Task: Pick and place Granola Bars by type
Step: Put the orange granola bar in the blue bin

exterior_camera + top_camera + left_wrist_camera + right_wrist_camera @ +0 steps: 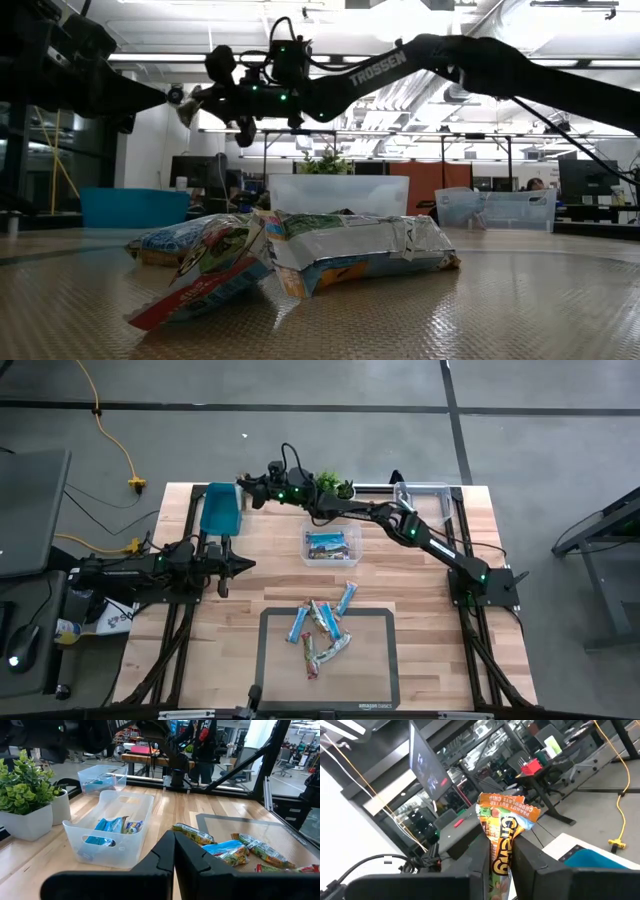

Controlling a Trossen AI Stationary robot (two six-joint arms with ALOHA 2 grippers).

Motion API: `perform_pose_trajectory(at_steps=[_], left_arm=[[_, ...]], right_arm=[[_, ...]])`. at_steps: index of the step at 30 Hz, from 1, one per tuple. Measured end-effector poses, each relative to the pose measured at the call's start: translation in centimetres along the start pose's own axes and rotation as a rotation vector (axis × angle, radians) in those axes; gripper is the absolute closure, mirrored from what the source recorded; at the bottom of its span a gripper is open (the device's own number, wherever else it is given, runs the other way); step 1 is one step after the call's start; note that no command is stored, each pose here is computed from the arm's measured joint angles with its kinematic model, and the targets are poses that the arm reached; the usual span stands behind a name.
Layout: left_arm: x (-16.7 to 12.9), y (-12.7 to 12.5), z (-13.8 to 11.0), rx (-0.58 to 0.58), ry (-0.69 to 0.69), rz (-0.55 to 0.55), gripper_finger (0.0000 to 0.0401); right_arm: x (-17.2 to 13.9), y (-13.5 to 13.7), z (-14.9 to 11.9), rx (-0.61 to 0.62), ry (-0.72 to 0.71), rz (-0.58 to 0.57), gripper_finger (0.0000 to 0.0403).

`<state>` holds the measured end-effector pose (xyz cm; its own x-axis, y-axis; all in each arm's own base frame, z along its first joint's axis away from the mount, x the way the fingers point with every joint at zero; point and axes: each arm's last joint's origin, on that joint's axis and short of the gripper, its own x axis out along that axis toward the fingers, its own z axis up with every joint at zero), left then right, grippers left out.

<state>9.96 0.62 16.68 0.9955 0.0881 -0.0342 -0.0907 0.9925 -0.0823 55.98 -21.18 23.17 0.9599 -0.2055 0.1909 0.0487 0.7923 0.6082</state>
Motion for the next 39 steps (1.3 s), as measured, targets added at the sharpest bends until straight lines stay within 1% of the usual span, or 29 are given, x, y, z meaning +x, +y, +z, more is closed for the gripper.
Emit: perform_pose_trajectory(at_steps=[2,9,13,14,17,21,24,29,34,39], left_arm=[[0.0,0.0,0.0,0.000,0.000,0.000,0.0400],[0.0,0.0,0.0,0.000,0.000,0.000,0.0400],[0.0,0.0,0.0,0.000,0.000,0.001,0.0400],[0.0,0.0,0.0,0.000,0.000,0.000,0.0400],[0.0,0.0,0.0,0.000,0.000,0.000,0.0400],[0.0,0.0,0.0,0.000,0.000,0.000,0.0400],[0.0,0.0,0.0,0.000,0.000,0.000,0.0400],[0.0,0.0,0.0,0.000,0.000,0.000,0.0400],[0.0,0.0,0.0,0.000,0.000,0.000,0.0400],[0.0,0.0,0.0,0.000,0.000,0.000,0.0400]], right_arm=[[0.0,0.0,0.1,-0.001,-0.002,0.009,0.0360],[0.0,0.7,0.5,0.010,-0.027,0.093,0.0363],[0.1,2.0,0.8,-0.039,-0.010,0.169,0.0361],[0.1,2.3,0.8,-0.047,0.015,0.180,0.0361],[-0.1,3.9,2.0,-0.070,0.069,0.236,0.0360],[-0.6,6.3,4.6,-0.128,0.122,0.278,0.0360],[-1.1,8.2,6.3,-0.180,0.149,0.275,0.0360],[-2.5,11.6,8.4,-0.255,0.248,0.258,0.0360],[-3.8,14.2,8.9,-0.290,0.370,0.224,0.0360],[-4.9,16.1,8.5,-0.308,0.471,0.204,0.0360]])
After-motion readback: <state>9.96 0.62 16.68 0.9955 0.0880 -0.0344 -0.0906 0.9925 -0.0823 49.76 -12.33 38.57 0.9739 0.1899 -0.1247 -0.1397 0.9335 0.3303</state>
